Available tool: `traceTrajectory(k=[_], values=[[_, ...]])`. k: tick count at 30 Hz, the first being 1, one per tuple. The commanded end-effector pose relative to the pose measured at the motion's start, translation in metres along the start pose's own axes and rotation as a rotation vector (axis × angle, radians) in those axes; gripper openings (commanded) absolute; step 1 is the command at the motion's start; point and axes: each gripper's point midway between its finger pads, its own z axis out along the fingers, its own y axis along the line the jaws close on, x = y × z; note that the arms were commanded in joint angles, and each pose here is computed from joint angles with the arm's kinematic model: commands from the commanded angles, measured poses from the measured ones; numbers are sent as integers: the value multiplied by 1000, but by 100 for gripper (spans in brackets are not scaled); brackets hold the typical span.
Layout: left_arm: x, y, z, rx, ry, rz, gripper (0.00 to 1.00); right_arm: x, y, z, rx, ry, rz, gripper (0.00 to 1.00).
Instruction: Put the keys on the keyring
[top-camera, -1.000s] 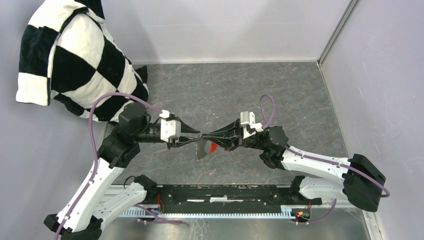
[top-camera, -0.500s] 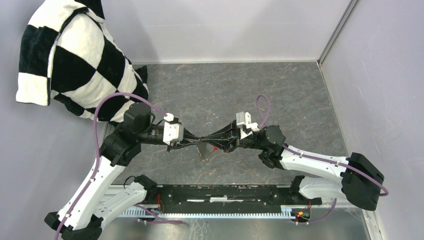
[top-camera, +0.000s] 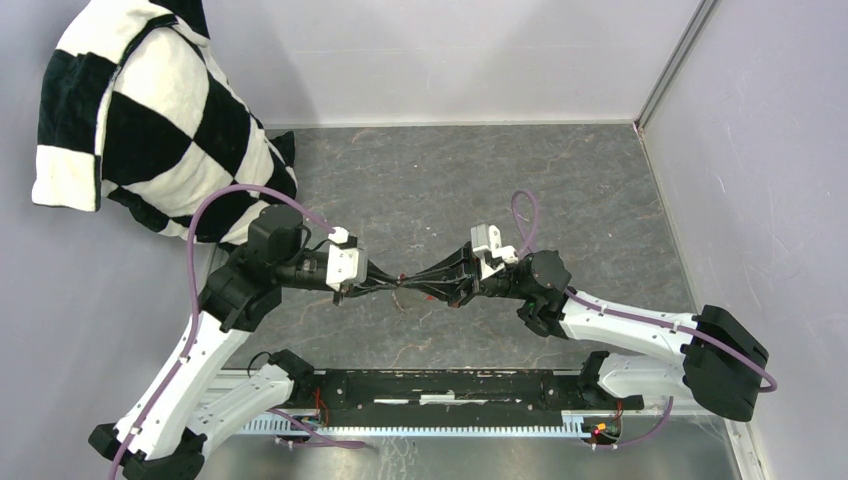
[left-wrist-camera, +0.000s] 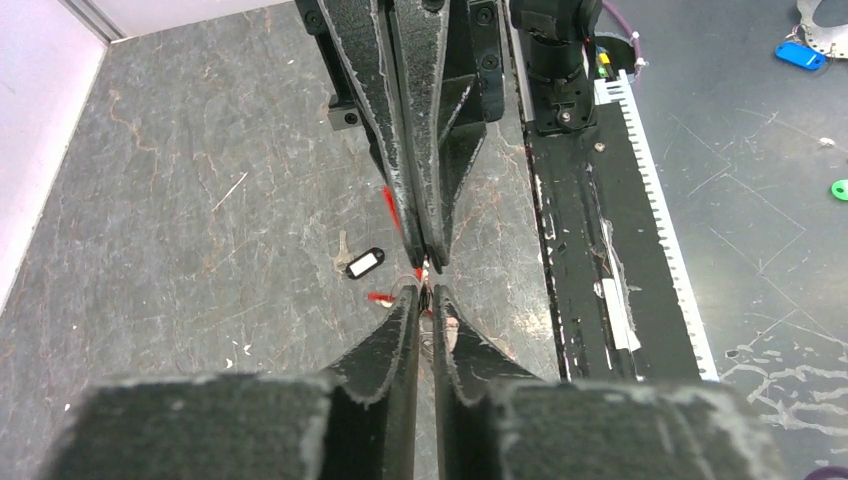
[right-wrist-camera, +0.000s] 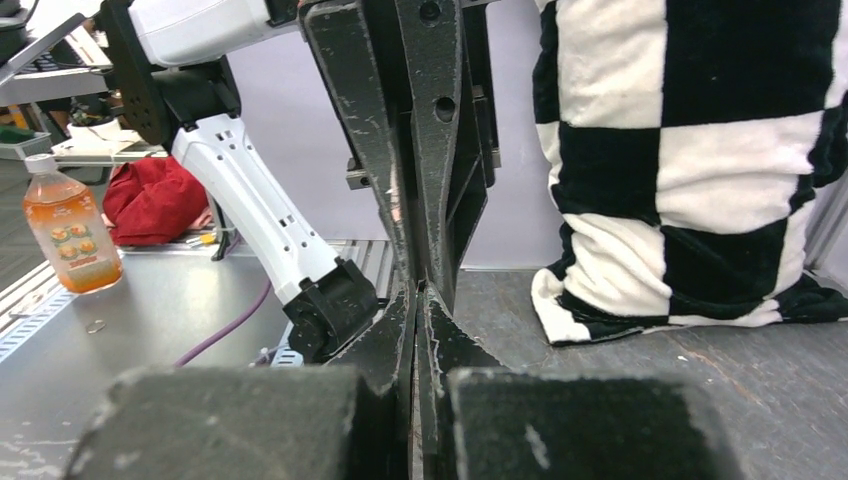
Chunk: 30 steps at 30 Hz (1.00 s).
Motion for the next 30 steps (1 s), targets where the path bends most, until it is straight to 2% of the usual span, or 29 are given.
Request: traceTrajectory(k=[1, 3, 7, 10, 17, 25, 30], values=[[-13, -6, -5, 29, -23, 69, 10, -38, 12, 9, -66, -93, -45, 0], [-14, -7, -6, 33, -24, 72, 3, -35, 14, 9, -78, -80, -36, 0], [-14, -6, -6, 29, -21, 69, 2, -30, 14, 9, -84, -39, -29, 1], [-13, -4, -5, 19, -12, 61, 2, -20, 5, 12, -64, 66, -41, 18], [-13, 1, -5, 2, 1, 11, 2, -5, -18, 5, -9, 360, -160, 36], [-10, 3, -3, -9, 7, -36, 2, -1, -20, -3, -72, 591, -189, 37], [-9, 4, -3, -14, 12, -36, 2, -5, -20, 1, -86, 611, -181, 33]])
